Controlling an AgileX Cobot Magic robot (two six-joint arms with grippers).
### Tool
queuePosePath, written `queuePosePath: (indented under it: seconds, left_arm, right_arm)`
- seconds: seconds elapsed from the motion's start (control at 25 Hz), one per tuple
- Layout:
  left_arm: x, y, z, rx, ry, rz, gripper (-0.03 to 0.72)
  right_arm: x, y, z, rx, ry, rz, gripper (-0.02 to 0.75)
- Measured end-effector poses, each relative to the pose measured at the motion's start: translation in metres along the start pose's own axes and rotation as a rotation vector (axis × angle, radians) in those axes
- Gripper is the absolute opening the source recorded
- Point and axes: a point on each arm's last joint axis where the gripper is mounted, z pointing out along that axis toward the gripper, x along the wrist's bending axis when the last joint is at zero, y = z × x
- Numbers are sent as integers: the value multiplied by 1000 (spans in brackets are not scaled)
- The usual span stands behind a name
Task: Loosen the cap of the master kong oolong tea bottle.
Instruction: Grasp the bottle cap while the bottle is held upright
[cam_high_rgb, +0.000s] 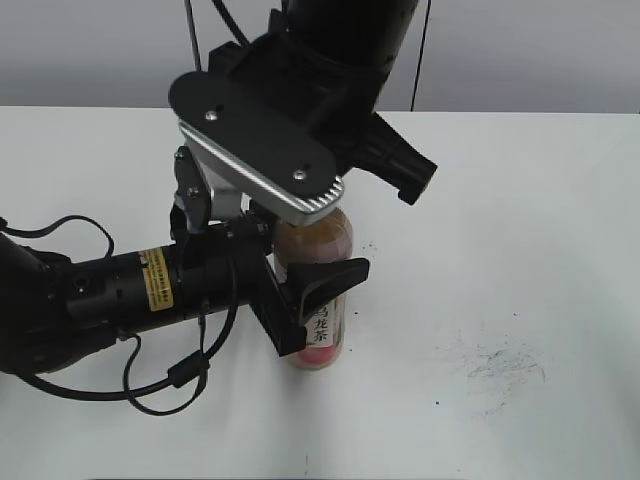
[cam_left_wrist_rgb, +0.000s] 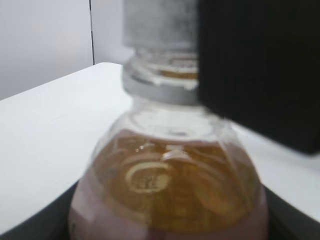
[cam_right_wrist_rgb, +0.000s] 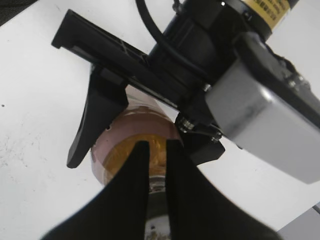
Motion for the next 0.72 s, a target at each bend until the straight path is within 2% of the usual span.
queuePosePath:
  seconds: [0.04,0.12,0.32,0.4,0.6,0.72]
  left_arm:
    - [0,0,0,1,0,-1,445]
    - [0,0,0,2,1,-1,445]
    - [0,0,0,2,1,-1,445]
    - [0,0,0,2,0,0,445]
    - [-1,0,0,2,-7,6,445]
    - [-1,0,0,2,-7,8,445]
  right_arm:
    - [0,1,0,0,-1,-11,71]
    - [0,1,0,-1,0,-15,31]
    - [0,2,0,-11,-3,65,31]
    - [-1,3,0,-25,-6,138,82]
    - [-1,4,0,-44,-7,341,312]
    - [-2,6,-1,-67,-8,453,351]
